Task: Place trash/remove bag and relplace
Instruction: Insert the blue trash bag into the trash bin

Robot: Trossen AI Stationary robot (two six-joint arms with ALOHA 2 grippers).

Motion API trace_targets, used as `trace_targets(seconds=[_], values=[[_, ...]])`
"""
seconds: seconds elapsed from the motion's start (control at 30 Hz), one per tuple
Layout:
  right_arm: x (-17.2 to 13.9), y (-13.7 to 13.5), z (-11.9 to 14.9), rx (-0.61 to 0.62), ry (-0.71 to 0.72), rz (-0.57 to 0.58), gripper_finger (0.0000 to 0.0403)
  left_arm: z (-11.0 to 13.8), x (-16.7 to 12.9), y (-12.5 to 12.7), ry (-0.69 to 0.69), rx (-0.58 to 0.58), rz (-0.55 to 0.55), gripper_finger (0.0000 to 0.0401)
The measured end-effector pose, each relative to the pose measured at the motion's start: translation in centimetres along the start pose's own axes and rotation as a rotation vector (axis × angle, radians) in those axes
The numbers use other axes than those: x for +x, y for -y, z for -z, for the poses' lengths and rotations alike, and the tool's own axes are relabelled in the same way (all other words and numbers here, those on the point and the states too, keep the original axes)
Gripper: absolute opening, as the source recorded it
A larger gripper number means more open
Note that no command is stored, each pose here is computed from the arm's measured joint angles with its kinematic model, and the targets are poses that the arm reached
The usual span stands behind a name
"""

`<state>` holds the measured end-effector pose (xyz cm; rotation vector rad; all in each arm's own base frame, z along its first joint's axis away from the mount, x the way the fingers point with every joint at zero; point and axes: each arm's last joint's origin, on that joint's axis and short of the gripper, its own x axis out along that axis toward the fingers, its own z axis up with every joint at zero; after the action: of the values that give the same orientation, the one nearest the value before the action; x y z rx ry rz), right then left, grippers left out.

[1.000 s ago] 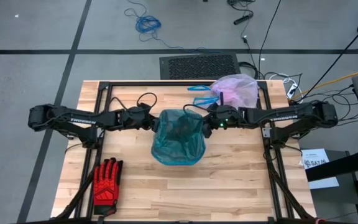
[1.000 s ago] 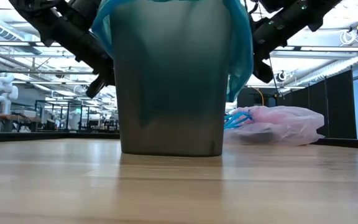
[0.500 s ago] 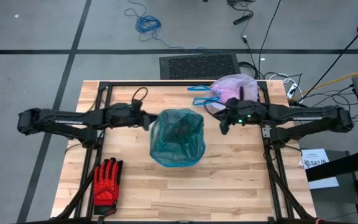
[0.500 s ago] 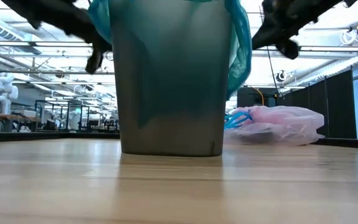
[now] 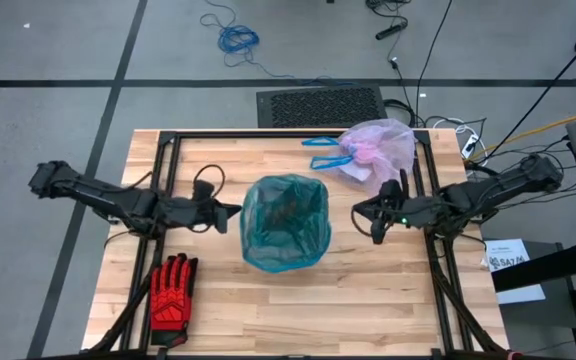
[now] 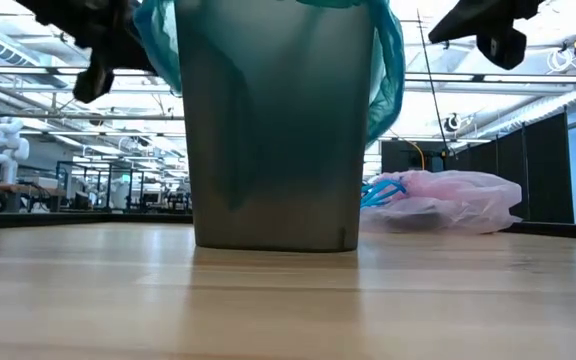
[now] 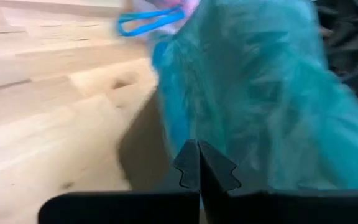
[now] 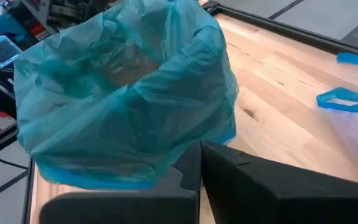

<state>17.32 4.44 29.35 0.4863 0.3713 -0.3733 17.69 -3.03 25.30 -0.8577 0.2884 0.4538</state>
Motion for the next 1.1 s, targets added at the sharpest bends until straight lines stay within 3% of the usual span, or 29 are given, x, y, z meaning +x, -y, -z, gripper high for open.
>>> trace_targets(seconds=[0.13, 0.27, 0.43, 0.6, 0.77, 0.83, 1.03, 1.1], values=[[0.6, -0.4, -0.1, 0.013, 0.018, -0.006, 0.0, 0.1, 0.9, 0.2, 0.023, -0.016, -0.007, 0.0], [0.7, -0.7, -0.5, 0.037, 0.052, -0.034, 0.0, -0.4, 0.6, 1.6, 0.079, -0.036, 0.113, 0.0], [1.1, -0.9, -0.3, 0.031, 0.048, -0.032, 0.0, -1.2, -1.0, 3.3, 0.095, -0.014, 0.168, 0.0], [2.3, -1.2, 0.5, 0.016, 0.004, -0.004, 0.0, -0.8, -2.4, 4.2, -0.027, 0.05, 0.139, 0.0], [2.5, -1.4, 0.6, 0.021, 0.002, -0.008, 0.0, -0.2, -3.3, 2.4, -0.148, 0.121, -0.086, 0.0], [2.5, -1.4, 0.5, 0.022, 0.009, -0.013, 0.0, -0.1, -3.3, 2.1, -0.141, 0.108, -0.125, 0.0], [2.7, -1.8, 0.2, 0.022, 0.043, -0.036, 0.0, -1.3, -3.1, 4.4, 0.047, 0.086, 0.047, 0.0], [3.3, -1.9, 0.4, -0.008, 0.035, -0.02, 0.0, -0.8, -2.2, 4.6, 0.038, 0.107, 0.02, 0.0]])
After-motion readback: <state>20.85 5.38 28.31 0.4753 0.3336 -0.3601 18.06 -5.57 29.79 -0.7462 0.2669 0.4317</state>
